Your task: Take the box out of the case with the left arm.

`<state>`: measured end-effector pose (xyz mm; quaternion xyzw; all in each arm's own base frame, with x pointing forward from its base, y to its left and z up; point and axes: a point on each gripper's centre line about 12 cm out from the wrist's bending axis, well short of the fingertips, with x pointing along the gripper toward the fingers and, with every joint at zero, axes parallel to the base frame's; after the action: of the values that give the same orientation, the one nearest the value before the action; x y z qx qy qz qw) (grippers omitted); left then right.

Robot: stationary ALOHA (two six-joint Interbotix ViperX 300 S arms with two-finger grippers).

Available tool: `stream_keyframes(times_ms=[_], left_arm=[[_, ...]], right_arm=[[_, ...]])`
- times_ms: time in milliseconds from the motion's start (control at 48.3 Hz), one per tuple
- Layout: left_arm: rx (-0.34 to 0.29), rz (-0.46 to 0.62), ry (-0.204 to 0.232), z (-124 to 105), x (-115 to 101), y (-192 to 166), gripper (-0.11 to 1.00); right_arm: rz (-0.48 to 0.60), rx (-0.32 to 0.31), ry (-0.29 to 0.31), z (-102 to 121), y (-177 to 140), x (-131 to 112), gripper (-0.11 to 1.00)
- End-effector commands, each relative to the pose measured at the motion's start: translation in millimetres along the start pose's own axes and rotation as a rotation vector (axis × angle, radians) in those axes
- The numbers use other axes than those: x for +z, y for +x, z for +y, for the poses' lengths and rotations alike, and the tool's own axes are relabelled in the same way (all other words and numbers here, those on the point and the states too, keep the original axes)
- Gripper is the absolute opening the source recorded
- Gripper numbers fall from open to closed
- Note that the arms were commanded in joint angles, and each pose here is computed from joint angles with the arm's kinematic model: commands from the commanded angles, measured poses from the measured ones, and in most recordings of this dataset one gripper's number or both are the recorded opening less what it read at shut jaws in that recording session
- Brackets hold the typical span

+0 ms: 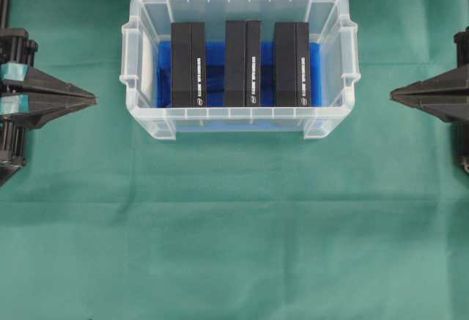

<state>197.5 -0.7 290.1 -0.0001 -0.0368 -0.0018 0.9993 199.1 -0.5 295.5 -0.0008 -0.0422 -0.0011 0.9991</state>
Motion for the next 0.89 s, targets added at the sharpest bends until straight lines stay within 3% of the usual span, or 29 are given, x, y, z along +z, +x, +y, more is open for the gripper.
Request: stream_keyframes(times_ms=[0,248,393,642,870], left_arm=[[0.009,-0.014,0.02,2,11,4,0.02],[0.015,-0.028,0.003,3,27,5,0.02],[0.016,-0.052,-0.021,3,66,7,0.02],[0.022,0.035,-0.025,4,115,9,0.02],[0.026,0.104,-0.05,4,116,8,0.02]], right_arm=[[-0.014,-0.003,0.003,0,2,6,0.02],[0.028,-0.002,0.003,0,9,32,0.02],[0.021,-0.005,0.004,-1,13,72,0.02],[0.035,-0.016,0.003,-3,18,128,0.02],[0.153,-0.017,0.011,-4,26,124,0.02]])
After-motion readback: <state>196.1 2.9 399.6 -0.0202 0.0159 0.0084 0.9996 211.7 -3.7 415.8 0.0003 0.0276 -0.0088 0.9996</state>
